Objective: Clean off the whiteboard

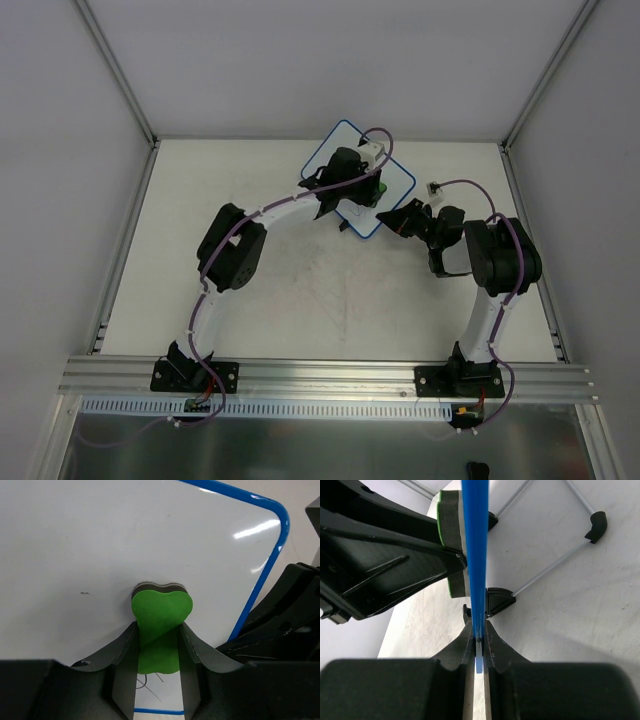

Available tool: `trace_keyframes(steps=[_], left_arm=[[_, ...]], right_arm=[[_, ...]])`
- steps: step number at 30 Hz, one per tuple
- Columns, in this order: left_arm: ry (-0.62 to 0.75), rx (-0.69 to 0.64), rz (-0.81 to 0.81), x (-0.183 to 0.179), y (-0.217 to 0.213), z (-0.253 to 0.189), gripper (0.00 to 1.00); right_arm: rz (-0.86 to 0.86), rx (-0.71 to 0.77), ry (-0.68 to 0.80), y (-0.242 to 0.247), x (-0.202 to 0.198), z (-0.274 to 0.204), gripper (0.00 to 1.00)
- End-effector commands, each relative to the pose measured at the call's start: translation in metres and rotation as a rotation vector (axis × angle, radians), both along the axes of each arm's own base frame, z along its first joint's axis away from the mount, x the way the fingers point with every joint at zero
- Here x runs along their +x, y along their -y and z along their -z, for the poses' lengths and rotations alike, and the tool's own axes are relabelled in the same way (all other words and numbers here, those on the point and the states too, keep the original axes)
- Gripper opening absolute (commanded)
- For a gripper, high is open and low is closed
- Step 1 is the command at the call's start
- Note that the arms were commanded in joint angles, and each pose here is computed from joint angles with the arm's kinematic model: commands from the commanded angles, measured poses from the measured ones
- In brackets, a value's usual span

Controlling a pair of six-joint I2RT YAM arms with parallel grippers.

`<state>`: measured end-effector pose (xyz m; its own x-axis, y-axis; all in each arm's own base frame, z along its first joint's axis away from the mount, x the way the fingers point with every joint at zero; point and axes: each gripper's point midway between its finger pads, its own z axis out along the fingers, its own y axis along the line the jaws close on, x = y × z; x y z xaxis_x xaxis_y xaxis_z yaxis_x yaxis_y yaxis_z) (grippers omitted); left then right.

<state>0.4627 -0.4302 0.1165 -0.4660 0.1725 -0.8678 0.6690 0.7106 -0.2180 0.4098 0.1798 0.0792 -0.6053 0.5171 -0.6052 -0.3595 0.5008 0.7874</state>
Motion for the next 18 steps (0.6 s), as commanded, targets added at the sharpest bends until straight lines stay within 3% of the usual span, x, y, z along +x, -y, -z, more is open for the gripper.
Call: trace_keyframes(steps=[1, 7, 18], left_arm=[[-0.161, 0.08, -0.127, 0.006, -0.038, 0.046, 0.0], [-0.217, 0.05, -0.217, 0.013, -0.06, 0.05, 0.0], [-0.157, 0.15, -0.046, -0.032, -0.019, 0.057, 0.0]], right_arm=[[-0.043, 0.029, 0.313, -0.008, 0.004, -0.069, 0.01], [-0.043, 0.03, 0.309, -0.009, 0.003, -0.068, 0.01], [-0.043, 0.035, 0.303, -0.008, 0.004, -0.067, 0.0]])
